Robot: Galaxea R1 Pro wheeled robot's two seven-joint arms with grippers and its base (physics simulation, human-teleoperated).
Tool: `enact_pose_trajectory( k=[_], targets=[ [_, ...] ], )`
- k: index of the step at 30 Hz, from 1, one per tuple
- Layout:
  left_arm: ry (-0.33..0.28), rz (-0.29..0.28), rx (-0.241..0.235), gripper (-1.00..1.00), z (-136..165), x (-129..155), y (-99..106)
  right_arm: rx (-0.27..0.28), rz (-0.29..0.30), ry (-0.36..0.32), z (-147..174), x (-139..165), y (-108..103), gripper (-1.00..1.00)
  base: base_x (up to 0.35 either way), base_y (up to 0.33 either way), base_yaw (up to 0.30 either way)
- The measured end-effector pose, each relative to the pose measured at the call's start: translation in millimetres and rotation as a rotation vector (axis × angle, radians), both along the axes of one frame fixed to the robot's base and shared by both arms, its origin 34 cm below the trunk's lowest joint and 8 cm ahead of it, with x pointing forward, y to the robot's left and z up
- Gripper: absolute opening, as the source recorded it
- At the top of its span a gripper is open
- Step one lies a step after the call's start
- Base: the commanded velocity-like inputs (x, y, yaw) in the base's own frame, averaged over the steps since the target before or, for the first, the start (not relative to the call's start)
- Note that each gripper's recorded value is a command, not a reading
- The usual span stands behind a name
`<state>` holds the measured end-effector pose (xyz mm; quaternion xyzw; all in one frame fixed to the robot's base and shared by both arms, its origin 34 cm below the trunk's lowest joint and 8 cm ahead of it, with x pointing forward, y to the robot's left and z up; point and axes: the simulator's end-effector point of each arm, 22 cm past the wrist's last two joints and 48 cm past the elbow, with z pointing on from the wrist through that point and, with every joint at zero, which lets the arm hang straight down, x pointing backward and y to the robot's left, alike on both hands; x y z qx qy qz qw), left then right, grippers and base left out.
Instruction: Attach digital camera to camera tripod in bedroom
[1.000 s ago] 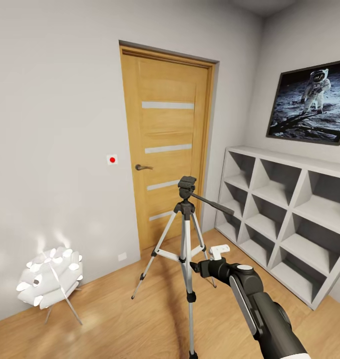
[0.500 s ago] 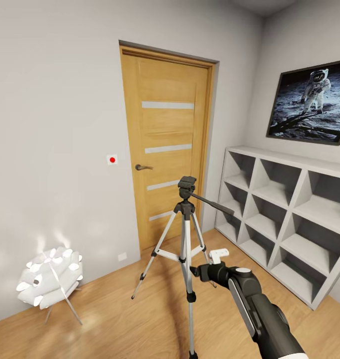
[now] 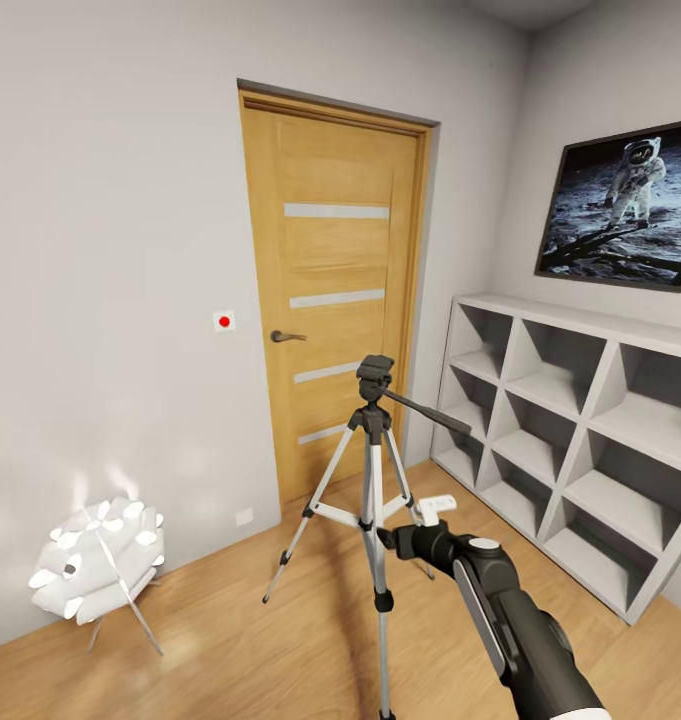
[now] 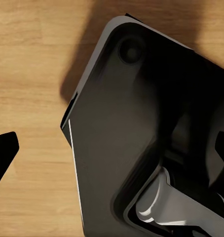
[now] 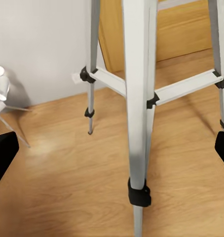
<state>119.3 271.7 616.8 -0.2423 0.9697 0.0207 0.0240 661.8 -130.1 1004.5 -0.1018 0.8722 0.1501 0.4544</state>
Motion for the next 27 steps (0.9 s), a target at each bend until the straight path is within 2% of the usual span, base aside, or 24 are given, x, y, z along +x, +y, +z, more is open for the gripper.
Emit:
enact_pose_trajectory(
  k=[6,12,20,27],
  targets=[
    [0.000,0.002,0.000,1.00,0.0,0.0,0.0,0.007,-0.013,-0.030,4.1,4.3,3.2,1.00,0.002,0.000,0.000],
    [0.000,-0.007,0.000,1.00,0.0,0.1,-0.1,0.005,-0.021,-0.028,0.2,4.4,3.2,1.00,0.005,0.000,0.000],
    [-0.001,-0.017,-0.002,1.00,0.0,0.2,-0.6,0.003,-0.023,-0.028,0.2,4.5,2.7,1.00,0.148,0.000,0.000],
    [0.000,-0.018,-0.001,1.00,0.0,0.2,-0.4,0.004,-0.023,-0.028,0.2,4.9,2.8,1.00,0.030,0.000,0.000]
  ],
)
